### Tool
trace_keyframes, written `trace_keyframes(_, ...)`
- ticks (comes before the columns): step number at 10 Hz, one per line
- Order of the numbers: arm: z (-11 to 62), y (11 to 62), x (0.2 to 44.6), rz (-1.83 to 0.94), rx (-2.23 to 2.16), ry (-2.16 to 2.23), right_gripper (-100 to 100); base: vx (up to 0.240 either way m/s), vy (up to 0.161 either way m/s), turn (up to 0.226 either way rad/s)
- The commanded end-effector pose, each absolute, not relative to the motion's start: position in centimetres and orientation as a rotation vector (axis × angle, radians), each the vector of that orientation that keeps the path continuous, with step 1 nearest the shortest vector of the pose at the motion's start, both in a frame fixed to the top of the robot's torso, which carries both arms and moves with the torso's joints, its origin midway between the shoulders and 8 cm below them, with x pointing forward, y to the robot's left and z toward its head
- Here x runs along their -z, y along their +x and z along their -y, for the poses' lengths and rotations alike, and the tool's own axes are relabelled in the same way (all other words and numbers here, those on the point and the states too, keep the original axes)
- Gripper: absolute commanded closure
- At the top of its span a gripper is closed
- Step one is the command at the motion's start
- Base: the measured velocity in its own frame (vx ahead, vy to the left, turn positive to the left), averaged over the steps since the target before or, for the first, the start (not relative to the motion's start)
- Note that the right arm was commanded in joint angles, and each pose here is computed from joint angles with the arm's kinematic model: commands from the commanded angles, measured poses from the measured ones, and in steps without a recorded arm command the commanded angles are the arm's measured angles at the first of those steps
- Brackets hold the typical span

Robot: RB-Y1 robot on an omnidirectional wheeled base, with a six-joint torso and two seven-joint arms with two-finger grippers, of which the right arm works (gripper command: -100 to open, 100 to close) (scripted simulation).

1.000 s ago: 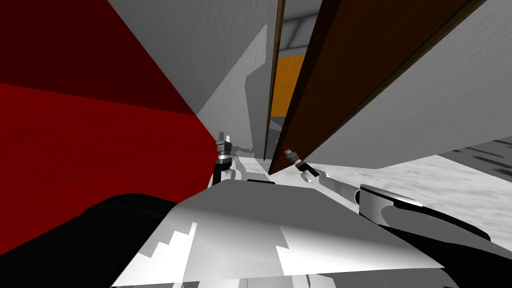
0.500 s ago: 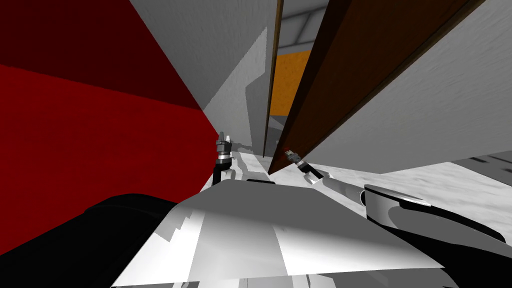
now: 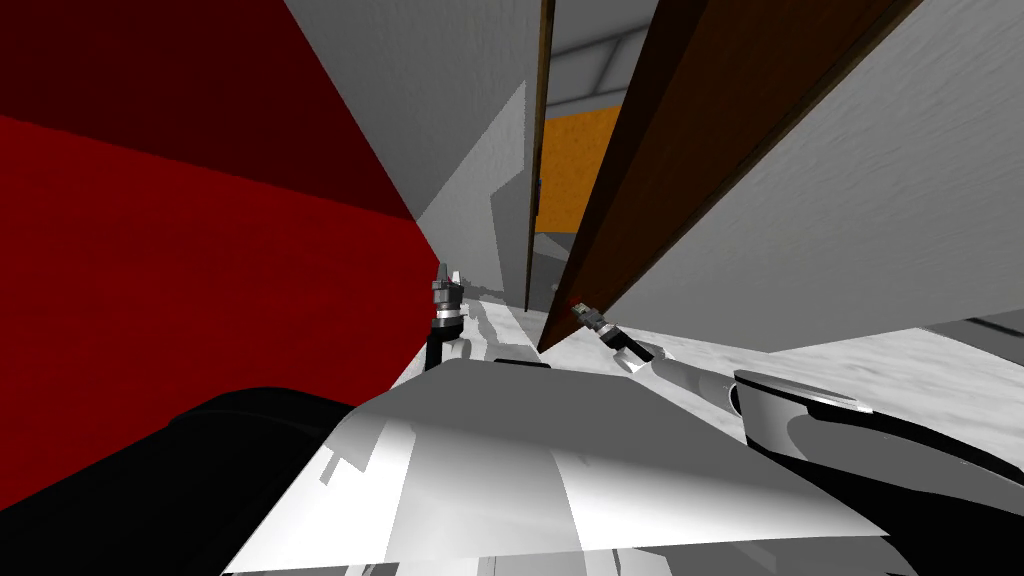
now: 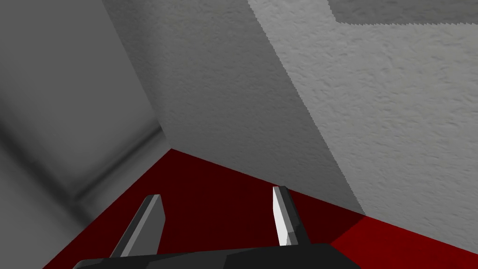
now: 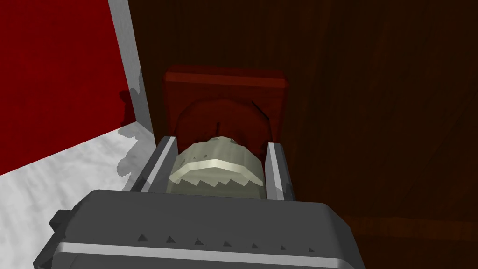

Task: Pull the door open

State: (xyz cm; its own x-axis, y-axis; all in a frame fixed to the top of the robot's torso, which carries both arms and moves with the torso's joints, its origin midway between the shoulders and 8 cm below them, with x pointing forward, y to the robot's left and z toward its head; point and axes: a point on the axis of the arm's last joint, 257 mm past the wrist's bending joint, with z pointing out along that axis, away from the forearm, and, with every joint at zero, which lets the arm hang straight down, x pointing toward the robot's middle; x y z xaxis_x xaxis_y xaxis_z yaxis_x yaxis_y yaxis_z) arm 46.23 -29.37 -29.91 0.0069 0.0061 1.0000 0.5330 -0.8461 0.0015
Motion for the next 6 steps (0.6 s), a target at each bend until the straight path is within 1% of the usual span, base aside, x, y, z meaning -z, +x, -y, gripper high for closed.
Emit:
trace_keyframes(1,29.5,45.9,29.8,0.562,1.892,-1.9,100,-0.175,-0.162,0.208)
trace_keyframes(6,30.3,44.6,29.7,0.592,1.871,-1.872,100,-0.18,-0.188,0.165)
